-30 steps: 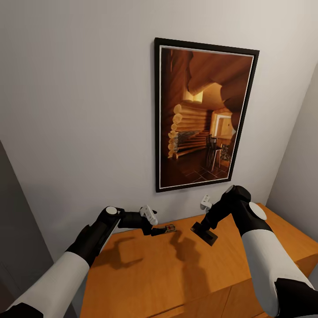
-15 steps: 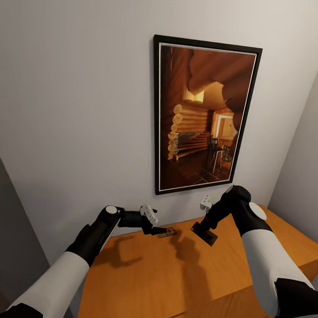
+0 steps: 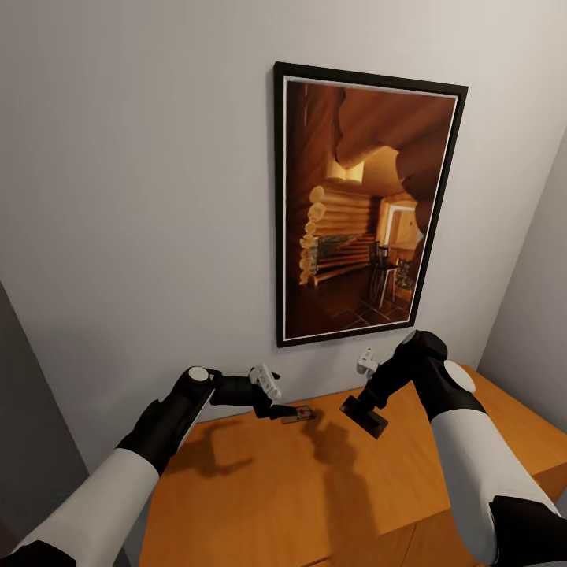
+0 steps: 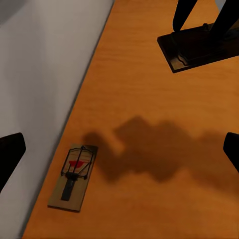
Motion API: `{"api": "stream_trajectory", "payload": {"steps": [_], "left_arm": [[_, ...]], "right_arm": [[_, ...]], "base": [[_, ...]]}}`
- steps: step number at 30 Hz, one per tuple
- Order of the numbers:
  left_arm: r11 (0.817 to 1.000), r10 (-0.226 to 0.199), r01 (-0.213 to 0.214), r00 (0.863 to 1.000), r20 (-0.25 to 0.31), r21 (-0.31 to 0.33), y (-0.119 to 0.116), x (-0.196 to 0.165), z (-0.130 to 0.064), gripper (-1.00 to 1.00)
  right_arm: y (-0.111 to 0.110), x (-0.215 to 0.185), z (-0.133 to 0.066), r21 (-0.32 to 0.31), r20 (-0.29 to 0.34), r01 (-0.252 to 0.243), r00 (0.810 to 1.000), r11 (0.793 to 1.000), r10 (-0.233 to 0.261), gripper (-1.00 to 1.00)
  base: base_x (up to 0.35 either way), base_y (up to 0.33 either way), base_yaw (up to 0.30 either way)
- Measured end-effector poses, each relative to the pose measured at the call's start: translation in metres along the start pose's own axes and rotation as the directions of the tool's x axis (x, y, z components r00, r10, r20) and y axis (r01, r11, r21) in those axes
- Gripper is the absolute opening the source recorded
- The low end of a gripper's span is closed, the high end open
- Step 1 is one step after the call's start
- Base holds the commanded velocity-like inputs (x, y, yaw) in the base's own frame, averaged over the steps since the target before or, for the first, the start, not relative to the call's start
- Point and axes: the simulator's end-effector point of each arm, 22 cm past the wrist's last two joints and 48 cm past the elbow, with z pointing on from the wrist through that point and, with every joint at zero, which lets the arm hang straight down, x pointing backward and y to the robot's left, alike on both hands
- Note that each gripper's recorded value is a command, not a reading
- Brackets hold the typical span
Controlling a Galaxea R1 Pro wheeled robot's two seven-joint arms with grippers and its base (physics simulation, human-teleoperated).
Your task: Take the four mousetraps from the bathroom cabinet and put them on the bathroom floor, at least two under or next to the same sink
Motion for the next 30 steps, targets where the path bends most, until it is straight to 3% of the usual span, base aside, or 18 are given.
{"api": "stream_trajectory", "payload": {"steps": [30], "left_arm": [[1.000,-0.002,0.002,1.000,-0.001,-0.008,0.0040,0.0020,-0.0033,1.00]], "right_arm": [[0.0000,0.0000,0.0000,0.000,0.000,0.000,1.000,1.000,0.000,-1.00]], "base": [[0.000,0.000,0.000]]}}
